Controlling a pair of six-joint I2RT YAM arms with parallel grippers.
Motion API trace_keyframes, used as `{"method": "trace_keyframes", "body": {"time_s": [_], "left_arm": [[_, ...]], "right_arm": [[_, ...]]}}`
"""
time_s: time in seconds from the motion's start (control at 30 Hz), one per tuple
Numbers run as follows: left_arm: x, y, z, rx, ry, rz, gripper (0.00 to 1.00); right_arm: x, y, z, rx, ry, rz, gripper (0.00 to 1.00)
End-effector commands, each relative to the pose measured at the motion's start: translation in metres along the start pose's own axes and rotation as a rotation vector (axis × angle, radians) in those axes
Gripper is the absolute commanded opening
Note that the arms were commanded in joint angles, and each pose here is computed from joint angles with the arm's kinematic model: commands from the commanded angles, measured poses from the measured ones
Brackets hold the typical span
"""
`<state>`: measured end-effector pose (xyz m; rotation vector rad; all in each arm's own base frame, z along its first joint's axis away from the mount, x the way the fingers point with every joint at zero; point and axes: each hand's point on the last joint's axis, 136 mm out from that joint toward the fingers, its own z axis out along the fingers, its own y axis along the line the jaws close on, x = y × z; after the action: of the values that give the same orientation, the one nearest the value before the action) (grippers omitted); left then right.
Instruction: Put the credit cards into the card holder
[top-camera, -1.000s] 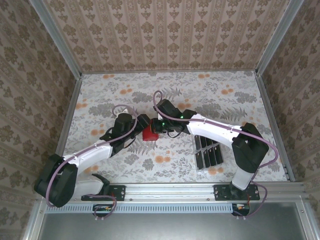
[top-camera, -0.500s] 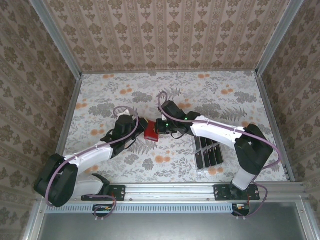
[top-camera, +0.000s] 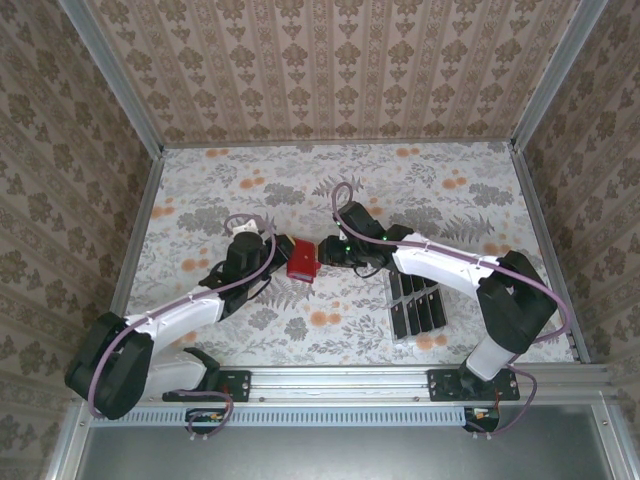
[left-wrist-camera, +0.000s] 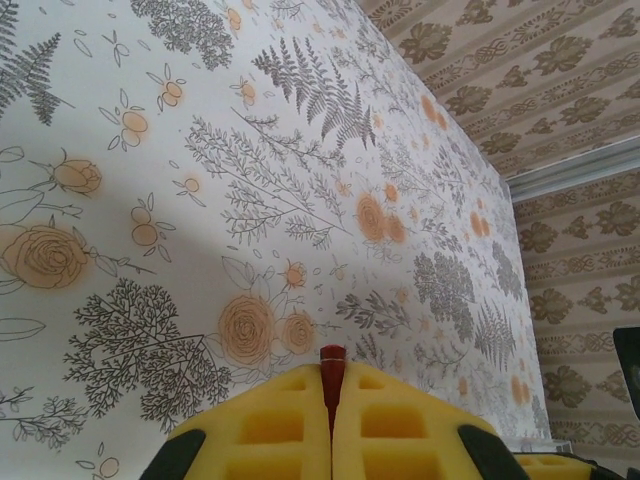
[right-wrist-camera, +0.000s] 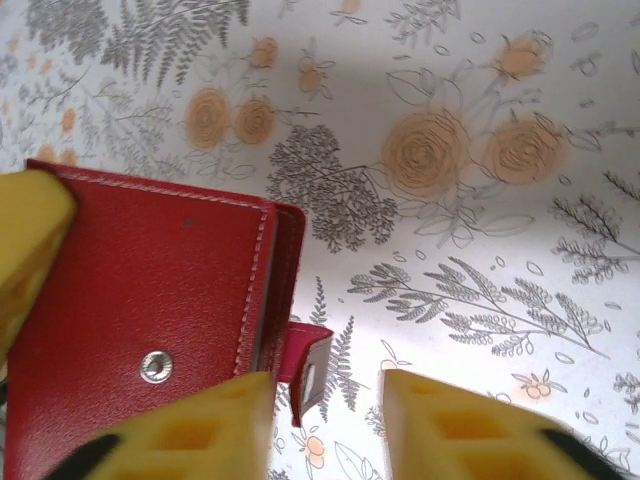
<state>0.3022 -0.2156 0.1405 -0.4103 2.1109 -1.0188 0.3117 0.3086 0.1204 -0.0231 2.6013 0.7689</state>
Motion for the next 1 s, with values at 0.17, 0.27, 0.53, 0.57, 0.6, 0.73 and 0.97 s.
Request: {"method": "trace_keyframes", "body": {"time_s": [0.17, 0.27, 0.53, 0.57, 0.6, 0.73, 0.97], "left_arm": [[-0.006, -0.012, -0.005, 0.042, -0.034, 0.033, 0.00], [-0.006, -0.012, -0.005, 0.043, -0.034, 0.033, 0.00], [-0.006, -0.012, -0.005, 0.043, -0.034, 0.032, 0.00], [-0.005, -0.011, -0.005, 0.041, -0.033, 0.031, 0.00], [-0.006, -0.012, -0.005, 0.042, -0.034, 0.029, 0.00], [-0.005, -0.011, -0.005, 0.043, -0.033, 0.028, 0.00], [0.002, 0.004, -0.006, -0.005, -0.018, 0.028, 0.00]], "right_arm": [[0.001, 0.007, -0.003, -0.041, -0.004, 0.017, 0.43], [0.003, 0.007, 0.000, -0.042, 0.003, 0.022, 0.43], [0.010, 0.001, 0.009, -0.040, 0.029, 0.038, 0.37], [0.011, 0.001, 0.010, -0.039, 0.031, 0.038, 0.32], [0.011, 0.001, 0.011, -0.039, 0.033, 0.038, 0.28], [0.010, 0.003, 0.013, -0.042, 0.040, 0.031, 0.09], [0.004, 0.016, 0.001, -0.088, 0.025, 0.013, 0.00]]}}
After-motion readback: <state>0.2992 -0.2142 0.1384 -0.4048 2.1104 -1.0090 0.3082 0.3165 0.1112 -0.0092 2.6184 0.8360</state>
